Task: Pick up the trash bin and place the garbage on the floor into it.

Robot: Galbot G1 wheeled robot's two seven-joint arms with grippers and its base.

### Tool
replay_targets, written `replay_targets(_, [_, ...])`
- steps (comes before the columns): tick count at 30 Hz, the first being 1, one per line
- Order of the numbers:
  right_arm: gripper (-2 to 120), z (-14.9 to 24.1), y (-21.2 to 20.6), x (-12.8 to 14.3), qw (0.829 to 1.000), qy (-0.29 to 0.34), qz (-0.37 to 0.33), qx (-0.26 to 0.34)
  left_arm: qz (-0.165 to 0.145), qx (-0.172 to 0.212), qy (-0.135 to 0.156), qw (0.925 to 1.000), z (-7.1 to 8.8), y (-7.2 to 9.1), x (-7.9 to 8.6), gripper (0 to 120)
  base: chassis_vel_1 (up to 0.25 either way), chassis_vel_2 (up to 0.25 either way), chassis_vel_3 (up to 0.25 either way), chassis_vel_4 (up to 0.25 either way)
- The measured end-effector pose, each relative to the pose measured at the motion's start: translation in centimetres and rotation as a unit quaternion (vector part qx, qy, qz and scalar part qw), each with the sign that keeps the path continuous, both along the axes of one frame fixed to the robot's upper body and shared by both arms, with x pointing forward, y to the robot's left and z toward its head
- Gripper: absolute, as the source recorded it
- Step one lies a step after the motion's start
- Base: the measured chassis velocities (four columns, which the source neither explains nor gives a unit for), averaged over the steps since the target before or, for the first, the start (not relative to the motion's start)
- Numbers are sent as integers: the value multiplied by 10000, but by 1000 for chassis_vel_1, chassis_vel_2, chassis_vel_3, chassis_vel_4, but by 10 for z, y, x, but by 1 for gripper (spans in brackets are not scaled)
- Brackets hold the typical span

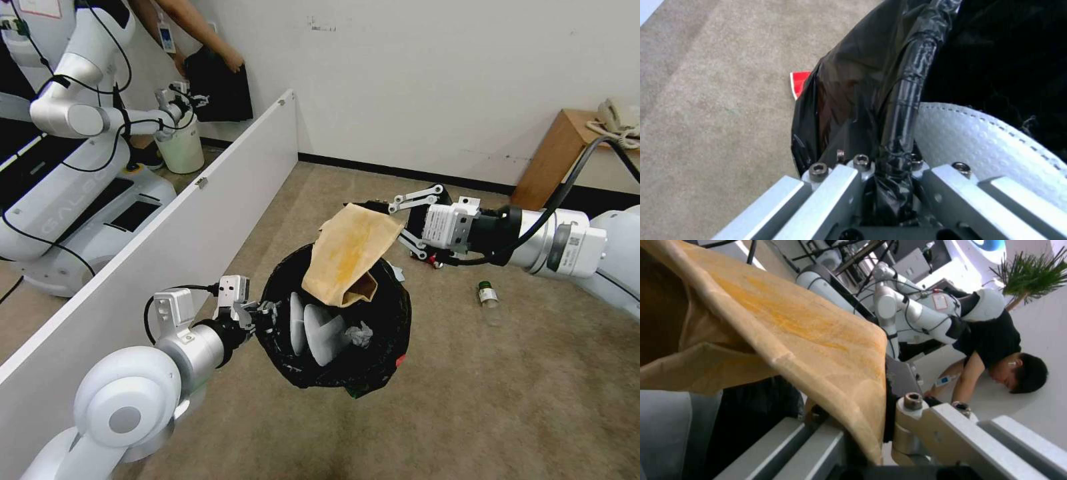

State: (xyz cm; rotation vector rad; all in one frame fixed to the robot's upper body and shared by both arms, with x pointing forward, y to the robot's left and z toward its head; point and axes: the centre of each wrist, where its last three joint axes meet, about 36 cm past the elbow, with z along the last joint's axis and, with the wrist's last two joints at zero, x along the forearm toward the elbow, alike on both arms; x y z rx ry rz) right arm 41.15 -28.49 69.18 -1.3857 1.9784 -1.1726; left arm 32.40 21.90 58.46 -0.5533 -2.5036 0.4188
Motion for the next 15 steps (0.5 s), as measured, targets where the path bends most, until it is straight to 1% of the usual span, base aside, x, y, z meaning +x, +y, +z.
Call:
replay_targets(7, [0, -6, 3, 6, 9999, -114, -13, -55, 17, -38, 112, 9999, -2, -4, -4, 0, 0, 0, 0, 0])
replay_targets(15, [0, -11, 7, 8, 9988, -332, 74, -359, 19, -121, 185, 9998, -2, -10, -2, 0, 0, 0, 0, 0])
